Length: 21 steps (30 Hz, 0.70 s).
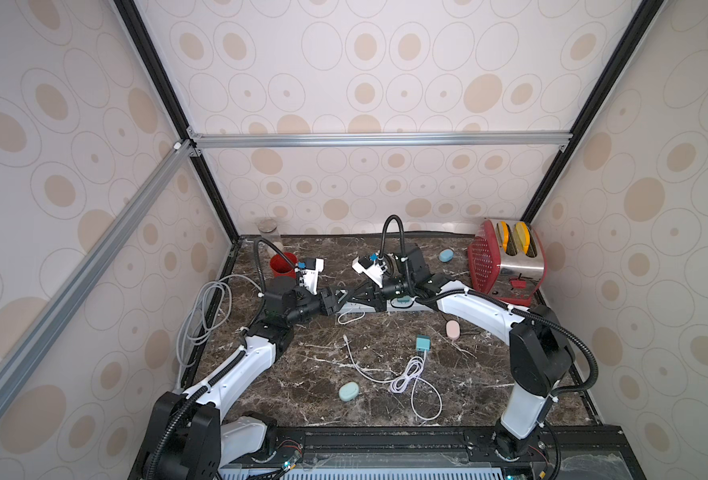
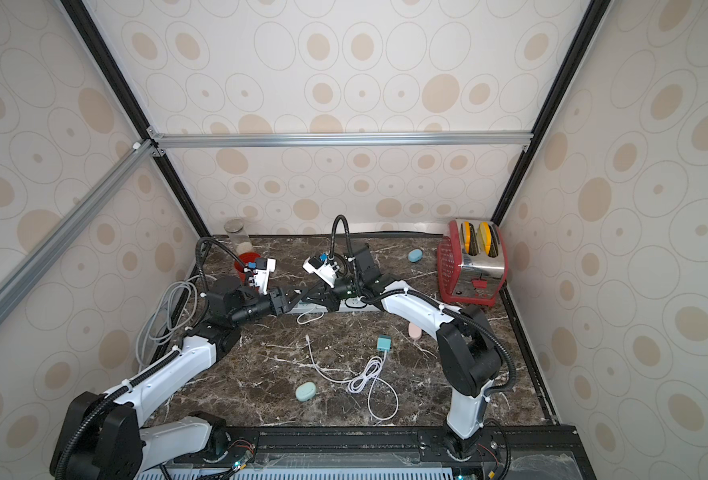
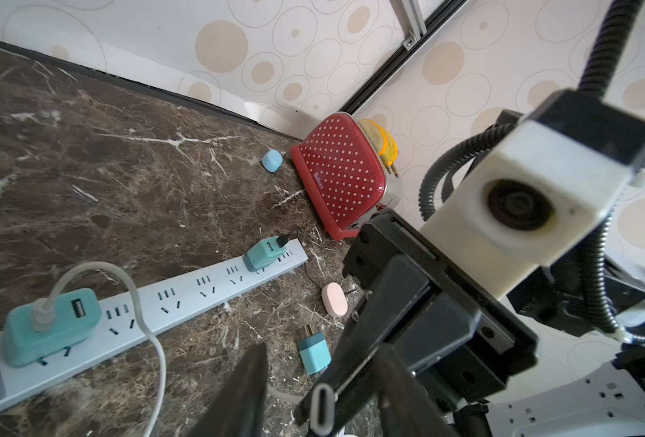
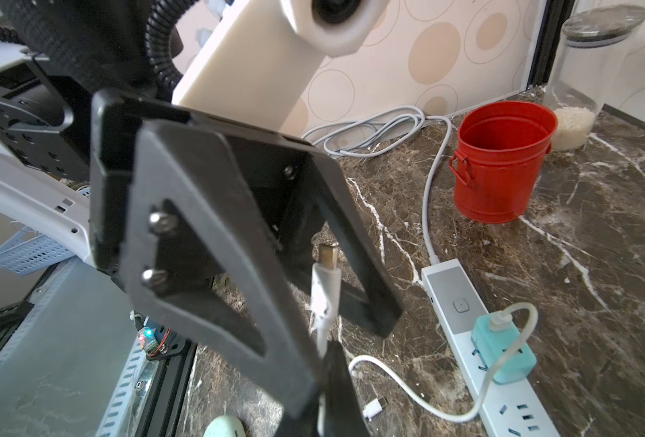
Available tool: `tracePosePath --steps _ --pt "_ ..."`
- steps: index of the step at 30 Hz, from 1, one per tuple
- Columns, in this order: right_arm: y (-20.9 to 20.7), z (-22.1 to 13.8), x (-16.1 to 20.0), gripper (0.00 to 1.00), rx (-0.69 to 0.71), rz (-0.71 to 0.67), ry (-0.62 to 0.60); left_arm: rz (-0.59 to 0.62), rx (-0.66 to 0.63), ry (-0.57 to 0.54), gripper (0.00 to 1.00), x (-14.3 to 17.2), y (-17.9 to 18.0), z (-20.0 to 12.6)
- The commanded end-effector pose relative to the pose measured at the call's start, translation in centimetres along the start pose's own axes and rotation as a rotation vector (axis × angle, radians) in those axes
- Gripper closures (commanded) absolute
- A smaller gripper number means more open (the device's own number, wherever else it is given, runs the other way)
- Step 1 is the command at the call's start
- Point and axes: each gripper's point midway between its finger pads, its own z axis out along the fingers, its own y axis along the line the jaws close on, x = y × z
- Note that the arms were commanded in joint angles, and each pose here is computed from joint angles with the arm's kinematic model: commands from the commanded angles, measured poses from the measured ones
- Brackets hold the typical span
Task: Charge the bluetooth headset
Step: Pick up the charging cable from the center of the board.
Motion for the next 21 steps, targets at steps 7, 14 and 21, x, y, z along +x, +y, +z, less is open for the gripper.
tracePosePath --steps 7,14,21 --pt "0.1 -0.2 1.0 1.0 0.023 -0.074 0.016 0.159 -0.055 -0.105 0.29 -4.1 -3.0 -2.4" --pt "0.2 -0.4 1.8 1.0 0.033 -0.132 0.02 0.037 -0.162 0.007 0.48 -3.2 -2.2 -3.2" --pt "1.0 -0.7 2.0 1.0 0.021 -0.219 -0.005 0.01 -0.221 0.078 0.68 -1.9 -0.8 -3.7"
